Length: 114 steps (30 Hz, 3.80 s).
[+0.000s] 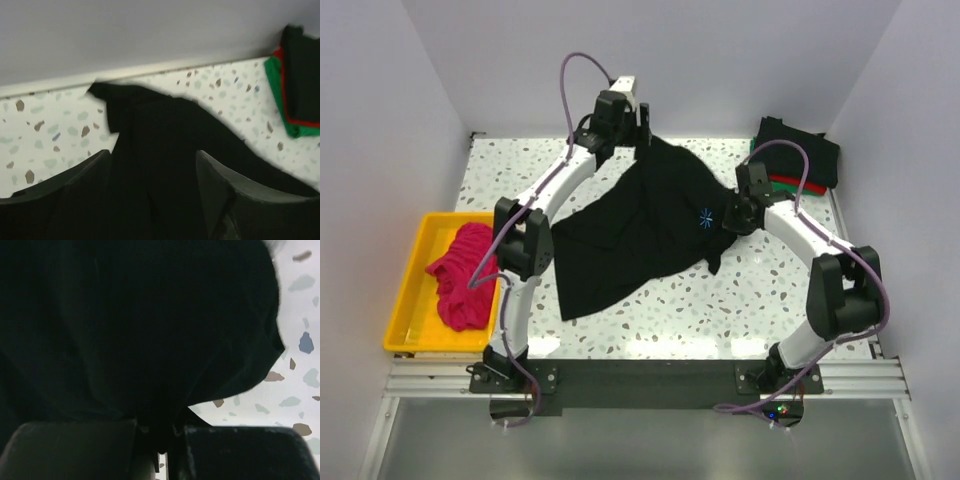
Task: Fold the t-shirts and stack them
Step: Flatten the tshirt out
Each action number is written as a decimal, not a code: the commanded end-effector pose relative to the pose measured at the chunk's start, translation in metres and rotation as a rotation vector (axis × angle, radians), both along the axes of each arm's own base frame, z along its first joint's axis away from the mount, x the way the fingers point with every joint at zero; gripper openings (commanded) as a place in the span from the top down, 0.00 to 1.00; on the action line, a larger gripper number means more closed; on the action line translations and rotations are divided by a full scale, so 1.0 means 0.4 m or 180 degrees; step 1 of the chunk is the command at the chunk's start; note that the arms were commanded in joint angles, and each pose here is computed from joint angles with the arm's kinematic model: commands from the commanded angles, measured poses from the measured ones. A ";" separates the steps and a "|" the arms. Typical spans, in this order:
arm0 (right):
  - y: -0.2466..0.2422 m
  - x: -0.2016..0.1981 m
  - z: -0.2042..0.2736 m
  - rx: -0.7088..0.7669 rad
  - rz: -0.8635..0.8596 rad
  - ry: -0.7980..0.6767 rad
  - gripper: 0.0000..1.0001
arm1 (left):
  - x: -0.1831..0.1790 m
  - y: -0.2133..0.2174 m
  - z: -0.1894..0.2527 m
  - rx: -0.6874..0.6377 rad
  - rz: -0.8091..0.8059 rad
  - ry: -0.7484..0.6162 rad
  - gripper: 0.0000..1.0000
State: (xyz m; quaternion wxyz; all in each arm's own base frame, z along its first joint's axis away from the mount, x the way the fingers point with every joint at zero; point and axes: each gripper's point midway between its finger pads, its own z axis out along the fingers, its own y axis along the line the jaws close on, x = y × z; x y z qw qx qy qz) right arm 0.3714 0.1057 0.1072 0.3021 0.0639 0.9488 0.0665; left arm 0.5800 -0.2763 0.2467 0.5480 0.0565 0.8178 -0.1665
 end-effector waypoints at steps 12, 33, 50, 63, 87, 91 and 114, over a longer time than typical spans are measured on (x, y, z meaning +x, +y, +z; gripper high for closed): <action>-0.003 -0.068 0.096 0.0633 -0.0103 -0.0473 0.95 | -0.525 0.344 -0.030 -0.0742 0.1558 0.0751 0.39; 0.026 -0.066 0.200 0.0844 0.0038 -0.0662 0.95 | -0.989 0.493 -0.502 -0.0051 0.2412 0.2124 0.46; 0.029 -0.076 0.187 0.0848 0.0066 -0.0609 0.95 | -0.968 0.481 -0.599 -0.0028 0.2461 0.2152 0.64; -0.007 -0.148 0.202 0.0698 -0.0060 -0.0383 0.94 | -0.797 0.619 -0.207 -0.0356 0.2688 0.1004 1.00; -0.007 -0.315 0.043 0.1004 -0.0329 -0.0203 0.48 | -0.654 0.610 -0.038 -0.0401 0.2280 0.0642 1.00; -0.019 -0.356 -0.002 0.1110 -0.0468 -0.0319 0.31 | -0.655 0.605 -0.041 -0.0415 0.2231 0.0658 1.00; -0.069 -0.125 -0.130 0.0727 -0.1179 -0.0537 0.88 | -0.645 0.605 -0.024 -0.0407 0.2162 0.0621 1.00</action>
